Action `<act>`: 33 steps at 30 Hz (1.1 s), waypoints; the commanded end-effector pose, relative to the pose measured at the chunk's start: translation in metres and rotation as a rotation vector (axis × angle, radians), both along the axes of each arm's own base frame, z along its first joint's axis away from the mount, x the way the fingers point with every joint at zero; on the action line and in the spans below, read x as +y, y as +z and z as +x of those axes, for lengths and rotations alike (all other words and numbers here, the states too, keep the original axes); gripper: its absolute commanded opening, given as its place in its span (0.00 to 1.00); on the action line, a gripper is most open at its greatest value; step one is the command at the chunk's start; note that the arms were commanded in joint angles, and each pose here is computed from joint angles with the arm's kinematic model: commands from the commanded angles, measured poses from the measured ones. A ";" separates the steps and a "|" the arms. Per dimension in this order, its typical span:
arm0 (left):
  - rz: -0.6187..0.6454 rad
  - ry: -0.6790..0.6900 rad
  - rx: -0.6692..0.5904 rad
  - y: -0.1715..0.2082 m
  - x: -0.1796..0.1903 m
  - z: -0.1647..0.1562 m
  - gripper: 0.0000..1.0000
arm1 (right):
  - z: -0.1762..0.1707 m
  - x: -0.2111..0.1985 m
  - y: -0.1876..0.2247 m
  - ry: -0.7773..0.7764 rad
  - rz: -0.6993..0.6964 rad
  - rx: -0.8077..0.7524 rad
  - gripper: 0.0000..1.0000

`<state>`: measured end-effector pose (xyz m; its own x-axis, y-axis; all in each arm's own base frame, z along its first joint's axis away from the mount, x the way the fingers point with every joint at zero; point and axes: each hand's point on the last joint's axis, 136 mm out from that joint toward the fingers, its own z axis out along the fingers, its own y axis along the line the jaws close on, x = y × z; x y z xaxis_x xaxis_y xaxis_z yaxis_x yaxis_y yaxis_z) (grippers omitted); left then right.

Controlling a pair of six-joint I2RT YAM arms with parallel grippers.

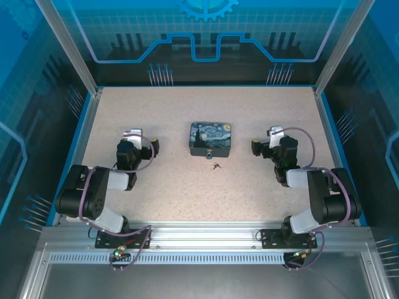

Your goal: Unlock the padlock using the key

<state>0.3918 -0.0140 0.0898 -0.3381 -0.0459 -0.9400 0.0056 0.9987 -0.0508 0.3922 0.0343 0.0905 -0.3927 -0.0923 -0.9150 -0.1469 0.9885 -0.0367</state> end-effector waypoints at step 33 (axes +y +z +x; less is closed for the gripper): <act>-0.028 0.096 0.007 0.032 0.022 0.002 0.99 | -0.001 -0.019 0.039 -0.107 0.000 -0.012 1.00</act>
